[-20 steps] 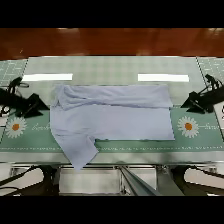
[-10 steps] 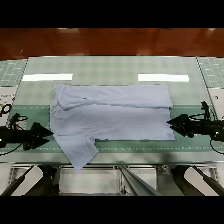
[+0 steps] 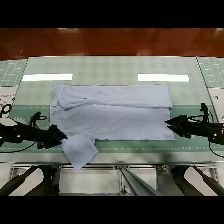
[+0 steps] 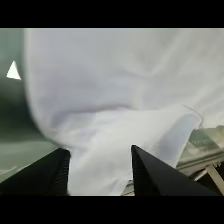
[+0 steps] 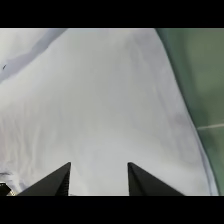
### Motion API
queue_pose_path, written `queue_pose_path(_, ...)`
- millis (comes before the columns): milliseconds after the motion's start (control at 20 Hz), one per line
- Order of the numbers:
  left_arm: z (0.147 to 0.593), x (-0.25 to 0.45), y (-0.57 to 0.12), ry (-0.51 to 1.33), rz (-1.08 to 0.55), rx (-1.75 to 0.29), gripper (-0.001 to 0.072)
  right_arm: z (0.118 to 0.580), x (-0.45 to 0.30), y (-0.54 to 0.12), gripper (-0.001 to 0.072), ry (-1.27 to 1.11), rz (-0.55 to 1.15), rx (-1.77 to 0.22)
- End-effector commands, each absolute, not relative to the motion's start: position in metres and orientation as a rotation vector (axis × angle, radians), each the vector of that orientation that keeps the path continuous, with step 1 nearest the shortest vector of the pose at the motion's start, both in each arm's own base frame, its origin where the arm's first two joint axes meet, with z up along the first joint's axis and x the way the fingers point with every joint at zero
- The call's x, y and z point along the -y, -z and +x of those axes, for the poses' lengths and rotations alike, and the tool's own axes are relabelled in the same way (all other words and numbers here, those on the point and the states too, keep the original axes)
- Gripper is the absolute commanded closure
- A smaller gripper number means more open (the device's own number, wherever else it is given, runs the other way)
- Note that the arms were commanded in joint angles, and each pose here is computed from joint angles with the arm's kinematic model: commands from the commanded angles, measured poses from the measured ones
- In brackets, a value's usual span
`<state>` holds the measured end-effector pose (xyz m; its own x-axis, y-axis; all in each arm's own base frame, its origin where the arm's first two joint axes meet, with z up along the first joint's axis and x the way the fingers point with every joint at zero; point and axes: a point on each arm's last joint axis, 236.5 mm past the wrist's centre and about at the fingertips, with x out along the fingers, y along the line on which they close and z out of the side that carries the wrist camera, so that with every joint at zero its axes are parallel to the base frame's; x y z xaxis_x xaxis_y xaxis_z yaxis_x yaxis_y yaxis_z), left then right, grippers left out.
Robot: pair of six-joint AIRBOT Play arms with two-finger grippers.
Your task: Fold the shirts.
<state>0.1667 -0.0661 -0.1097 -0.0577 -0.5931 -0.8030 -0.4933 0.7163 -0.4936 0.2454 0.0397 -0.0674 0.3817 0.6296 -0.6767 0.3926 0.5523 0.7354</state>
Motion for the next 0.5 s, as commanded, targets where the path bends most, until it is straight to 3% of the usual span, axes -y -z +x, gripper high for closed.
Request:
queue_pose_path(0,0.163,0.078,0.124,0.144,-0.797,-1.748,0.0582,0.25,-0.02,0.07,0.0305,-0.125,1.023,-1.207)
queue_pose_path(50,0.163,0.078,0.123,0.155,-0.794,-1.749,0.0688,0.247,-0.008,0.069,0.0305,-0.085,1.025,-1.221)
queue_pose_path(250,0.168,0.078,0.116,0.194,-0.785,-1.734,0.0688,0.183,0.023,0.09,0.0305,0.115,0.99,-1.486)
queue_pose_path(450,0.172,0.077,0.118,0.215,-0.762,-1.71,0.0687,0.174,0.017,0.093,0.0305,0.113,1.025,-1.55)
